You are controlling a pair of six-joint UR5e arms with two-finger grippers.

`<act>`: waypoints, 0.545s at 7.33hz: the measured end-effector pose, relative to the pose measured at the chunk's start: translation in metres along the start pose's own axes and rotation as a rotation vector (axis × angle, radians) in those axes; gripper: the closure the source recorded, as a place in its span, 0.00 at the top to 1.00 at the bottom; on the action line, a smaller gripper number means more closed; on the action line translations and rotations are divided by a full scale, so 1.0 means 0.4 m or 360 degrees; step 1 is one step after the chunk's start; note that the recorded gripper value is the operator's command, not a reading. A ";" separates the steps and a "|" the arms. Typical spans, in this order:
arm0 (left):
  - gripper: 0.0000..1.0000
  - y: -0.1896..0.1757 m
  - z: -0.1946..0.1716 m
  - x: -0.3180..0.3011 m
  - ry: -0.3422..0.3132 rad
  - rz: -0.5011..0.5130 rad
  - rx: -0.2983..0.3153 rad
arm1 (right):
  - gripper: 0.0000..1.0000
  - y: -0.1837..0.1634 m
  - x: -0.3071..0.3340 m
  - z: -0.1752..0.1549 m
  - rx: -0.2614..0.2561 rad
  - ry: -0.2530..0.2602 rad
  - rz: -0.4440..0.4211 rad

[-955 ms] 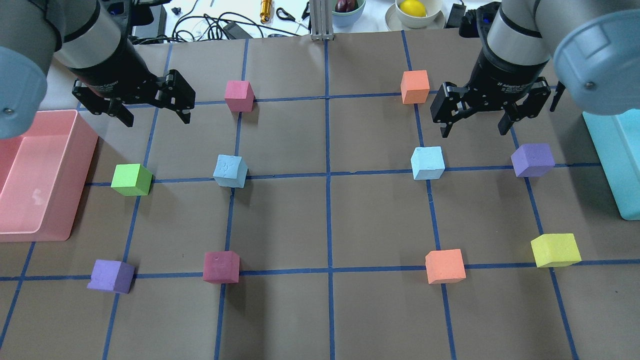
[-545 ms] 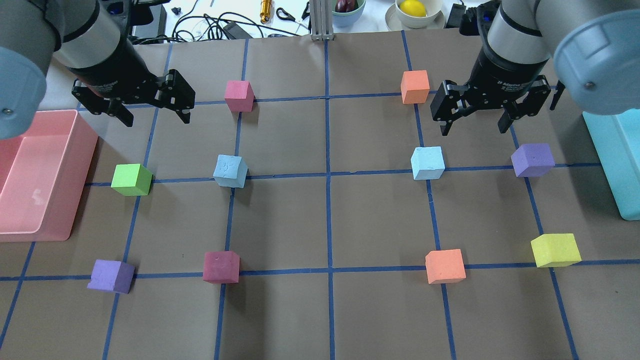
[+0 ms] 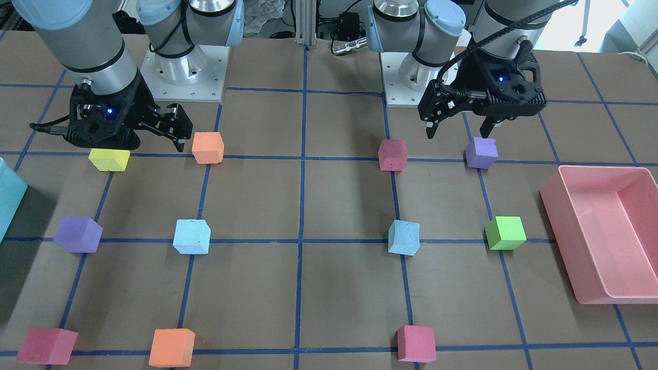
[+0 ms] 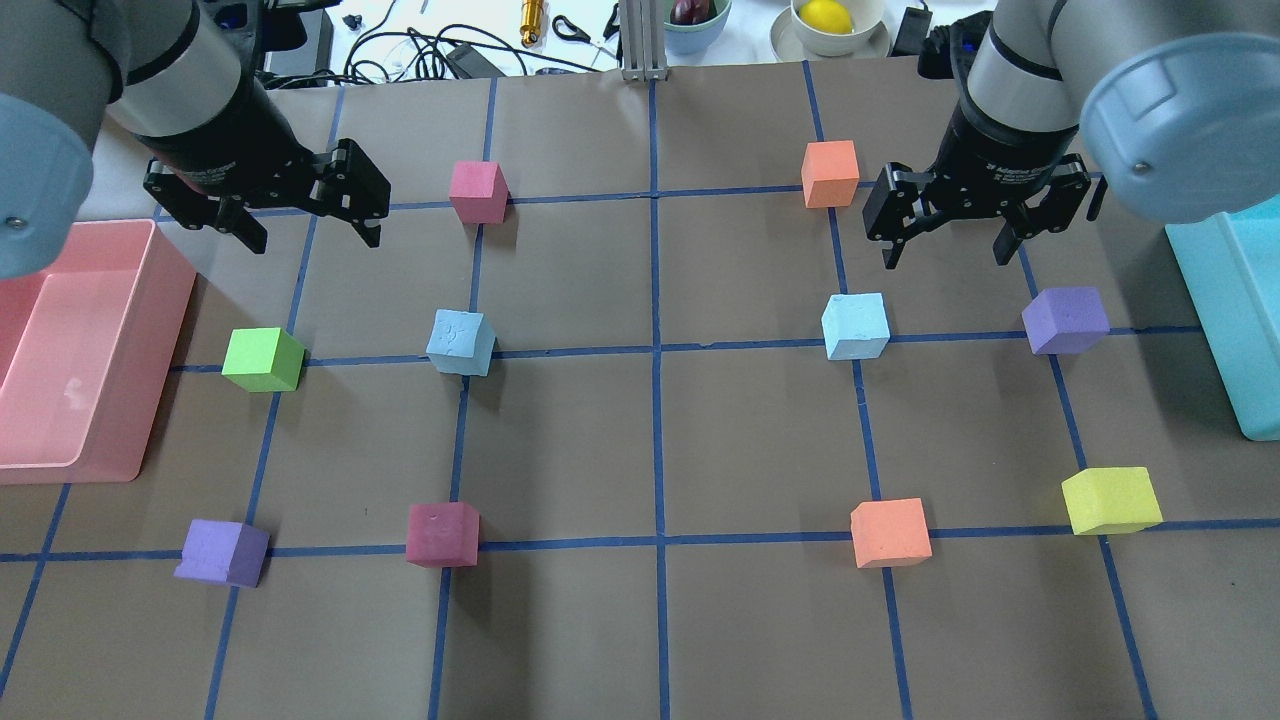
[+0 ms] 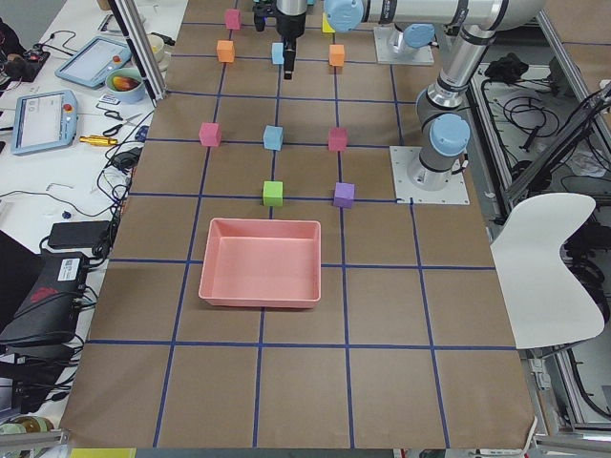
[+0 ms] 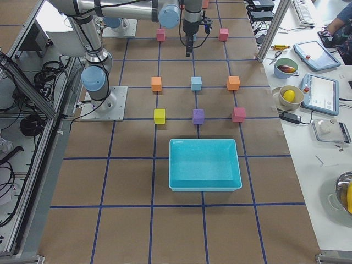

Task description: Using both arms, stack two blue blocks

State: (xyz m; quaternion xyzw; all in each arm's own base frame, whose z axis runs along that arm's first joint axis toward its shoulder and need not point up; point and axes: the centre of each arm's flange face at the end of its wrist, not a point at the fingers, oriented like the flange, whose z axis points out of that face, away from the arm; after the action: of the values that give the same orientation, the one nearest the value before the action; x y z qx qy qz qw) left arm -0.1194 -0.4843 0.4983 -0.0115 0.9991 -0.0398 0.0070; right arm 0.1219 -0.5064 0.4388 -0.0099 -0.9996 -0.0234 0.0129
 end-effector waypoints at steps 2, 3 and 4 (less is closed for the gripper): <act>1.00 0.000 -0.001 0.000 0.0000 0.0000 0.0001 | 1.00 -0.085 0.010 0.074 0.0052 0.0003 -0.0047; 1.00 0.000 -0.001 0.000 0.0000 0.0000 0.0001 | 1.00 -0.135 0.009 0.128 0.0077 0.0002 -0.0070; 1.00 0.000 -0.001 0.000 0.0000 0.0000 0.0001 | 1.00 -0.188 0.007 0.191 0.0110 0.0001 -0.0080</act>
State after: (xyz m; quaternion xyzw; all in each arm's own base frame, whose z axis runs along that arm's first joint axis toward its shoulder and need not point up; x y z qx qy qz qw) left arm -0.1194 -0.4841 0.4986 -0.0115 0.9991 -0.0402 0.0070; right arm 0.1155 -0.5780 0.3589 0.0157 -0.9997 0.0108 0.0130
